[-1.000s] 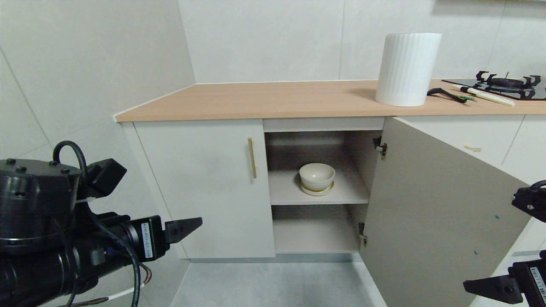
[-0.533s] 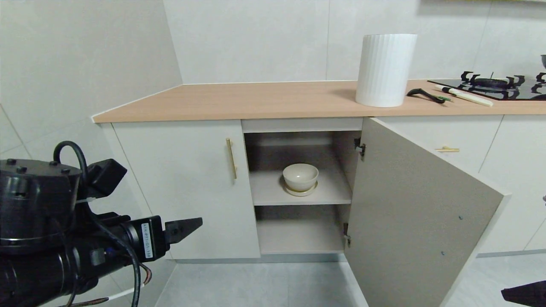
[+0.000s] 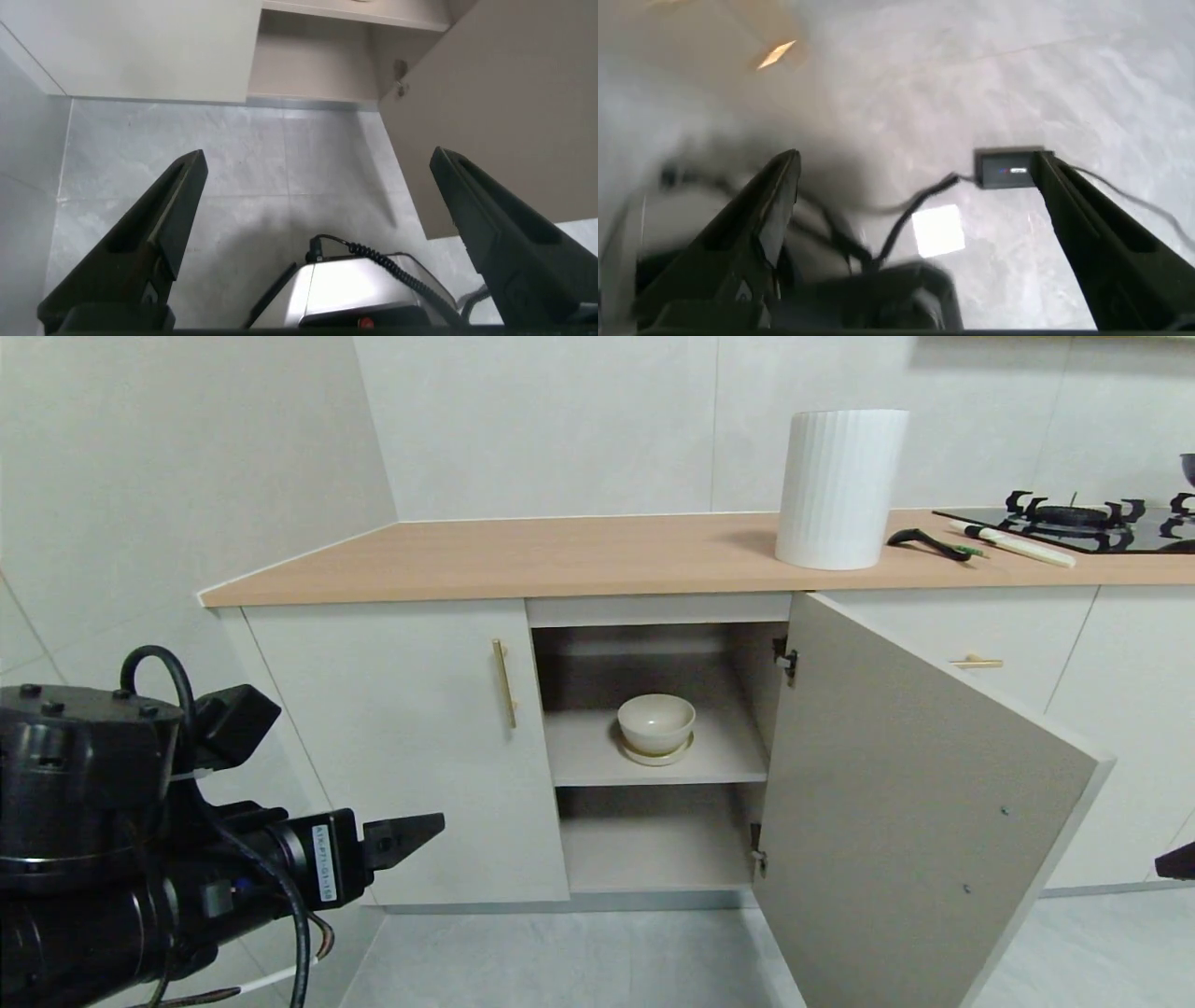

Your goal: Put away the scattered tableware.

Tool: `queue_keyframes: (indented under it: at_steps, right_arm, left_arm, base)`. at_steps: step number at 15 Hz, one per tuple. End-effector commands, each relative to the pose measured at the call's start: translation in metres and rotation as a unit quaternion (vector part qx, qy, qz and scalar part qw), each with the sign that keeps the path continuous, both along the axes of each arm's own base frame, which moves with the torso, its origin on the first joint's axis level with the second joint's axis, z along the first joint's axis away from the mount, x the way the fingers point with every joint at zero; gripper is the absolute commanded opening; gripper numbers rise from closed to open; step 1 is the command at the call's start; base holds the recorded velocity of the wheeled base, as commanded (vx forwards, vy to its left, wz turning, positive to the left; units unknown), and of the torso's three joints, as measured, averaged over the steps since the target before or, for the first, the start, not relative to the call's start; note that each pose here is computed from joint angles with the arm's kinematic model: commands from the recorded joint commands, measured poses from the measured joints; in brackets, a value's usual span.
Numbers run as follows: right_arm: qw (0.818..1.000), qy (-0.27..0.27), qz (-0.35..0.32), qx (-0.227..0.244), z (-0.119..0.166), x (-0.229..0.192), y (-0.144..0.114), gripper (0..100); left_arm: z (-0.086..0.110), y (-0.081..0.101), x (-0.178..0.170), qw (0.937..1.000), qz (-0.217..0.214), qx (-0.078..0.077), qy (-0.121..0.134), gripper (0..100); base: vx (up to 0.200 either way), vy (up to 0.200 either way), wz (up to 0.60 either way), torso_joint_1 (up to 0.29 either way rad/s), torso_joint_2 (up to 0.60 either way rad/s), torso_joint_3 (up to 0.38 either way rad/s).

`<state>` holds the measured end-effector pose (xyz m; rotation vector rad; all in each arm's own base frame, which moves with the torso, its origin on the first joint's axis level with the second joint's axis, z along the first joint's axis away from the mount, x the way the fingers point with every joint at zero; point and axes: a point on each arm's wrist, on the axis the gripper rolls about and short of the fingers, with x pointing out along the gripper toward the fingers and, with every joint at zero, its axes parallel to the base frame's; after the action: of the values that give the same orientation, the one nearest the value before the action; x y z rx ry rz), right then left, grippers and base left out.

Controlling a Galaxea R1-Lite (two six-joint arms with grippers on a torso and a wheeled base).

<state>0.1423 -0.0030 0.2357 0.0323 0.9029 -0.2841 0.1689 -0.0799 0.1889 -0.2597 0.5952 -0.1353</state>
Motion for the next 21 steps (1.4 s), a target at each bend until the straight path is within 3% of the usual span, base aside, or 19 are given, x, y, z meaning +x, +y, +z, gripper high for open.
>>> queue_keyframes:
  at_steps: [1,6,9,13,17,21]
  right_arm:
    - [0.999,0.026,-0.024,0.001,-0.015,0.022,-0.008,100]
    - [0.999,0.013,-0.029,0.014,-0.043,0.058,-0.009,100]
    - [0.997,-0.003,-0.055,0.049,-0.053,0.078,-0.008,100]
    - [0.995,-0.013,-0.030,0.094,-0.052,0.082,-0.003,100]
    - [0.992,-0.002,0.017,0.122,-0.055,0.082,0.022,100]
    - [0.983,0.012,0.119,0.141,-0.065,0.094,0.077,100]
  left_arm:
    - [0.000,0.000,0.000,1.0000,0.000,0.000,0.000,100]
    - [0.000,0.000,0.001,1.0000,0.000,-0.001,-0.001,100]
    - [0.000,0.000,0.000,1.0000,0.000,-0.001,0.000,100]
    - [0.000,-0.001,0.000,1.0000,-0.006,-0.006,0.003,100]
    - [0.001,-0.001,0.000,0.9999,-0.006,-0.008,-0.001,100]
    - [0.002,-0.001,0.002,0.9999,-0.004,-0.012,-0.005,100]
  base:
    - [0.000,0.000,0.00,0.000,0.00,0.000]
    - [0.000,0.000,0.00,0.000,0.00,0.000]
    - [0.000,0.000,0.00,0.000,0.00,0.000]
    - [0.000,0.000,0.00,0.000,0.00,0.000]
    - [0.000,0.000,0.00,0.000,0.00,0.000]
    - [0.000,0.000,0.00,0.000,0.00,0.000]
